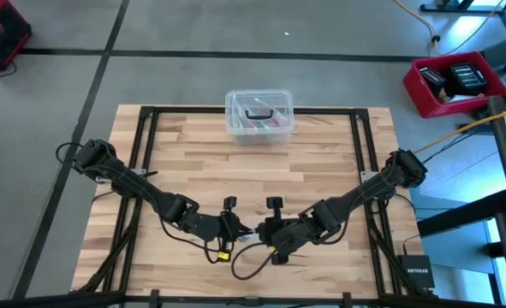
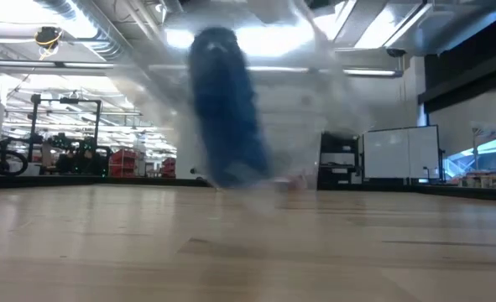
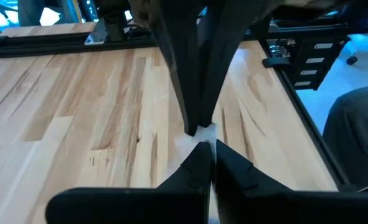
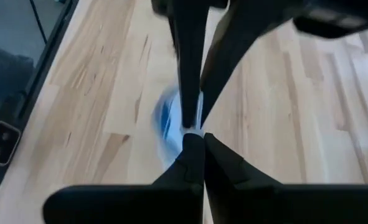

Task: Roll bandage
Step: Close the transparent zip bag

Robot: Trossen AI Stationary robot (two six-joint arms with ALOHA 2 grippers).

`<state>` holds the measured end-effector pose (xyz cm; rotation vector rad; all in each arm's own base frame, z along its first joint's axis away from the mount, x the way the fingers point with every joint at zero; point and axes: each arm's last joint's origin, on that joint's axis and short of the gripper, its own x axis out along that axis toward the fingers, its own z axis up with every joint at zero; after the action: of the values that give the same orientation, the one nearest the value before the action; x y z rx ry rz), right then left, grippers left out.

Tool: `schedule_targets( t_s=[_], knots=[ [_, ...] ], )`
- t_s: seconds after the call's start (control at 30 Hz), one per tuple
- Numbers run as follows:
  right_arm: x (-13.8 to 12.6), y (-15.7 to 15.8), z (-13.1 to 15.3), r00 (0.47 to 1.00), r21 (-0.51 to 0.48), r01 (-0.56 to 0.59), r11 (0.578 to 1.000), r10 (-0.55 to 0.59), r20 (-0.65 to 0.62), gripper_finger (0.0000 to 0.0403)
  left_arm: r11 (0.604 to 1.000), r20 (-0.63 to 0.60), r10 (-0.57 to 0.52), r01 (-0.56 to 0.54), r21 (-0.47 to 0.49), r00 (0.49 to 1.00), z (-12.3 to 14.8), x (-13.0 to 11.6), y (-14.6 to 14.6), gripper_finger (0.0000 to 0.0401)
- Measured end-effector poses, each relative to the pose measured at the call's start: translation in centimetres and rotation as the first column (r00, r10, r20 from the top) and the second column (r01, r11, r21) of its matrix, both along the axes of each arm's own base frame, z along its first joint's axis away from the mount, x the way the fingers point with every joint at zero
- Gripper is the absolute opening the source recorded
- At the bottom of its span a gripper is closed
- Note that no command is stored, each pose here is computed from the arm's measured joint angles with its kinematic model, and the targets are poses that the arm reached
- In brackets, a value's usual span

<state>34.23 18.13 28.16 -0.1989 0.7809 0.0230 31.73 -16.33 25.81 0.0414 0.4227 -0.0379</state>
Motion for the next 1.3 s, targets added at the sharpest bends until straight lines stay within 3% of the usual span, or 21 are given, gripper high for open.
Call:
schedule_targets(
  t_s=[0.57, 0.9, 1.3],
  knots=[
    [0.6, 0.4, -2.9, 0.995, -0.009, 0.002, 1.0, -0.002, -0.1, 0.0005, 1.0, 0.053, -0.005, 0.006, -0.004, 0.999, 0.7, 0.1, -0.1, 0.0],
    [0.1, 0.3, -0.8, 0.995, 0.062, 0.021, 0.998, -0.014, -0.103, 0.0005, 1.0, 0.049, -0.004, 0.004, -0.004, 0.999, 0.7, 0.1, 0.0, 0.0],
    [0.5, 0.1, -1.8, 0.996, 0.067, 0.044, 0.997, -0.038, -0.086, 0.0006, 1.0, 0.055, -0.003, 0.004, -0.007, 0.998, 0.8, 0.1, 0.0, 0.0]
  ],
)
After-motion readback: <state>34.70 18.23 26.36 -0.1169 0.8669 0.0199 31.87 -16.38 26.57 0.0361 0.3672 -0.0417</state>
